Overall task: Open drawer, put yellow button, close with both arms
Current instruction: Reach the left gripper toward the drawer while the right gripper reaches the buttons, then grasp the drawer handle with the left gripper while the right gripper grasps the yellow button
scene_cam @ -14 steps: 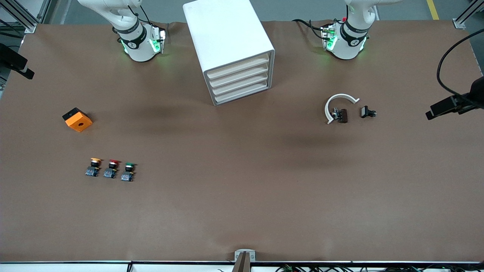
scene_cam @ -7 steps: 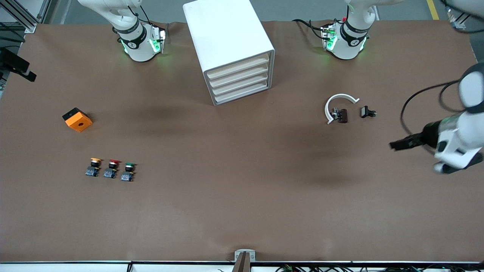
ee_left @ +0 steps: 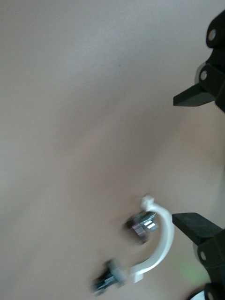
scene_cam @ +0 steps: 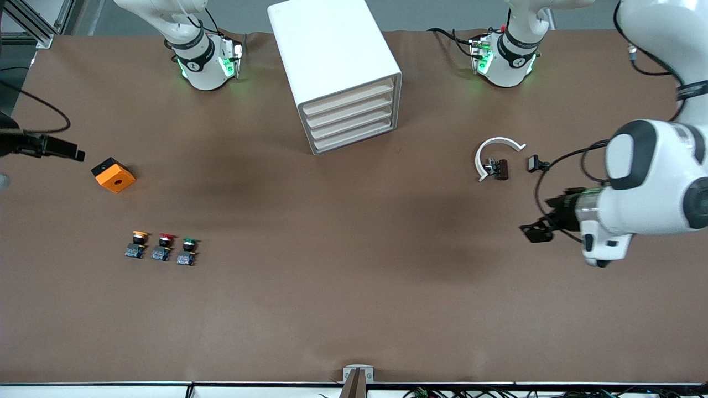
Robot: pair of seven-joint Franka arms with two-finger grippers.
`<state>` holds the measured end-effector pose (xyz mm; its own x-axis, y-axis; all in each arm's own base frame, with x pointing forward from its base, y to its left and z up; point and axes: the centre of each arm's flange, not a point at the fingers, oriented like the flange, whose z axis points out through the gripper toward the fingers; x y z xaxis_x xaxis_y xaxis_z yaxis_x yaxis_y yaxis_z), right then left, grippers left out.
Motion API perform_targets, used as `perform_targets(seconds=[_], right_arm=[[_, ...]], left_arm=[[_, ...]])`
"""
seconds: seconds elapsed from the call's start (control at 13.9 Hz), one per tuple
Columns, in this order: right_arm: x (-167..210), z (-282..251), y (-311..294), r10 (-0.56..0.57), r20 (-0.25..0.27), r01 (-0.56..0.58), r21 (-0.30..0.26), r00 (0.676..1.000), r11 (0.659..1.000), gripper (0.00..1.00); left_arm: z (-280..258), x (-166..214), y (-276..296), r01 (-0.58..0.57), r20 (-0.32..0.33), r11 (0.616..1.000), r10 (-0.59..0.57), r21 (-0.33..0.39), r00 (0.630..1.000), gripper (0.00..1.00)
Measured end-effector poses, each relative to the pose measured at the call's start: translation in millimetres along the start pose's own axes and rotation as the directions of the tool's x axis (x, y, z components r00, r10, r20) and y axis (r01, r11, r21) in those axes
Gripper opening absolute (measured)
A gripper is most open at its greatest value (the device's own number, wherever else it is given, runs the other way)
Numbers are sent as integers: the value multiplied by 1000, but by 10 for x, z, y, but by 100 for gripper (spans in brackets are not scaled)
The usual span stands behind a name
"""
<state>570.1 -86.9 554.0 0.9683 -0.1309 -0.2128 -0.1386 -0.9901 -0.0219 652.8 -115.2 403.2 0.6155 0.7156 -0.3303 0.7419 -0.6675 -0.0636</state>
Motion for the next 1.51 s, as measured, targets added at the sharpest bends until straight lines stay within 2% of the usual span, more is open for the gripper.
perform_targets(seconds=[0.14,0.29,0.43,0.58,0.65,0.79,0.94,1.08,1.15,1.29,1.37,1.51], right_arm=[[122,41,126,19,-33,-19,-21,999,1000,100],[237,146,330,52,-56,-53,-13,997,999,100],[416,399,520,79,-84,-79,-4,993,997,100],[601,711,558,82,-107,-83,-6,991,996,100],[677,863,554,80,-122,-82,-7,989,997,100],[788,1165,554,77,-169,-80,-10,983,997,100],[839,1453,552,75,-200,-80,-12,977,997,100],[925,1750,559,74,-238,-80,-16,968,997,100],[1023,2006,562,71,-254,-79,-20,965,997,100],[1152,2285,572,69,-271,-79,-25,960,997,100],[1211,2421,577,69,-281,-79,-27,957,996,100],[1311,2650,578,66,-307,-79,-30,949,996,100]], left_arm=[[296,-270,153,129,93,989,-135,69,986,100],[549,-481,224,226,180,961,-254,162,950,100],[731,-654,270,284,242,926,-343,247,907,100],[963,-751,351,341,293,879,-441,334,848,100],[1108,-796,398,379,300,839,-505,390,809,100],[1403,-935,486,447,293,730,-641,517,709,100],[1645,-1046,504,472,252,601,-751,646,611,100],[1843,-1090,501,478,192,476,-828,739,527,100],[2006,-1147,512,463,151,395,-864,793,480,100],[2159,-1272,529,415,123,330,-884,848,452,100],[2226,-1370,530,379,111,303,-885,874,452,100],[2330,-1581,559,315,108,275,-882,908,458,100]])
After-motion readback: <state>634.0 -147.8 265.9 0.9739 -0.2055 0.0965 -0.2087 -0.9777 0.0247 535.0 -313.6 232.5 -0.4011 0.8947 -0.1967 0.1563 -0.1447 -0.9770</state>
